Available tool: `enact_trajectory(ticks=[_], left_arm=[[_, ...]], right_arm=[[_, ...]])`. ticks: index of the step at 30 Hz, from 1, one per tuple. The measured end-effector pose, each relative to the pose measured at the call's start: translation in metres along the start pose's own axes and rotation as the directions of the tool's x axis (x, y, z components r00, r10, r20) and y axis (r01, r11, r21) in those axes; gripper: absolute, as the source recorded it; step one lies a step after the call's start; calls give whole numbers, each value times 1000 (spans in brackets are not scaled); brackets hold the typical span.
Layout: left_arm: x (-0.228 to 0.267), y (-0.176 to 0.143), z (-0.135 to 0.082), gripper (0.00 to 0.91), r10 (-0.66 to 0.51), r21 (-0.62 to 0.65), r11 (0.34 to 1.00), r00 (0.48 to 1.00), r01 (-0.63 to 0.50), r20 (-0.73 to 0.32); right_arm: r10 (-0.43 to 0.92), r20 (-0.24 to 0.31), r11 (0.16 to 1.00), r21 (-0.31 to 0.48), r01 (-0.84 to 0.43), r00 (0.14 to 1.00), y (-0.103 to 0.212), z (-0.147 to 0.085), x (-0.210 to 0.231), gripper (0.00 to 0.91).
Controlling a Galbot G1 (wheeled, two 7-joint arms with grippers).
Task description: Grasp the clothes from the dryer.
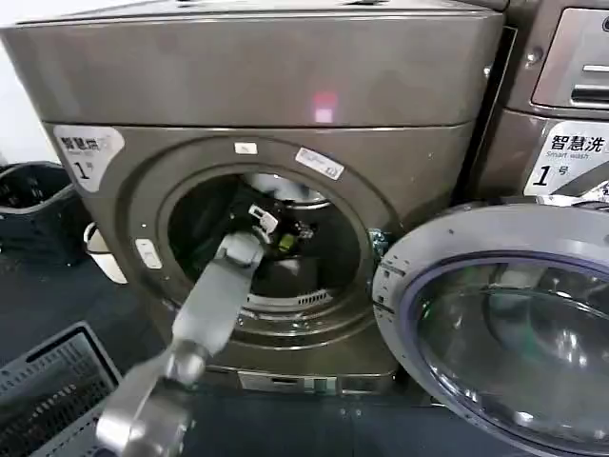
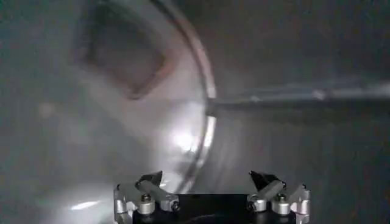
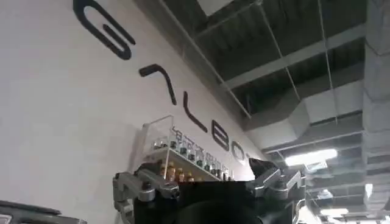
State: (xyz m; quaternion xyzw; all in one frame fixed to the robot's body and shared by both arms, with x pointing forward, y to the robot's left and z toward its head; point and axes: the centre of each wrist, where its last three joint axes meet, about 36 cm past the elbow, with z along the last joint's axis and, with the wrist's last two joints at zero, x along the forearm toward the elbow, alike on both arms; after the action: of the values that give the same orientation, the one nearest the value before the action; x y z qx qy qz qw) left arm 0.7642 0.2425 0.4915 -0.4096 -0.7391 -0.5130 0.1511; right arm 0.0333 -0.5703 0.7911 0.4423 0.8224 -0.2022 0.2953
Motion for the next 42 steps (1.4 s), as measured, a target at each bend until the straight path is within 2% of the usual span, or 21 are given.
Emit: enact_trajectory(ticks=[4, 9, 13, 19, 20, 21, 22, 23, 27, 34, 39, 42], left_arm=[[14, 18, 13, 907, 80, -98, 991, 986, -95, -147], [22, 33, 11, 907, 133, -107, 980, 950, -169, -284], [11, 27, 5, 907, 200, -67, 970, 919, -235, -340], [-6, 11, 2, 907, 277, -24, 952, 890, -306, -362], [-8, 8, 2, 808, 290, -20, 948, 884, -319, -366], [-10, 6, 3, 614, 298, -15, 945, 881, -326, -368], [-11, 4, 4, 410, 305, -10, 943, 878, -332, -368], [-12, 2, 5, 102, 313, -5, 941, 875, -338, -369], [-17, -5, 7, 0, 331, 5, 936, 870, -353, -365], [-19, -11, 9, 0, 320, 3, 941, 886, -338, -334], [-17, -11, 5, 0, 252, 35, 967, 929, -252, -270], [-16, -10, -1, 0, 168, 82, 985, 967, -155, -193]], right_arm=[[-5, -2, 1000, -1, 5, 1000, 2, 1, 0, 907], [-6, -6, 1000, -2, 6, 1000, 3, 3, -1, 907], [-2, -9, 1000, -1, 2, 1000, 2, 3, 0, 907], [-1, -10, 1000, 0, 1, 1000, 2, 4, 1, 907], [-2, -10, 1000, 0, 2, 1000, 3, 4, 1, 907], [-2, -11, 1000, -1, 2, 1000, 3, 5, 1, 907], [-2, -13, 1000, -1, 2, 1000, 3, 6, 1, 907], [-2, -14, 1000, -1, 2, 1000, 4, 6, 1, 907], [-4, -17, 1000, 1, 4, 1000, 5, 9, 1, 907], [-3, -21, 1000, 4, 3, 1000, 5, 11, 2, 907], [-7, -23, 1000, 1, 7, 1000, 8, 12, 3, 907], [-8, -24, 1000, -1, 8, 1000, 9, 14, 3, 907]])
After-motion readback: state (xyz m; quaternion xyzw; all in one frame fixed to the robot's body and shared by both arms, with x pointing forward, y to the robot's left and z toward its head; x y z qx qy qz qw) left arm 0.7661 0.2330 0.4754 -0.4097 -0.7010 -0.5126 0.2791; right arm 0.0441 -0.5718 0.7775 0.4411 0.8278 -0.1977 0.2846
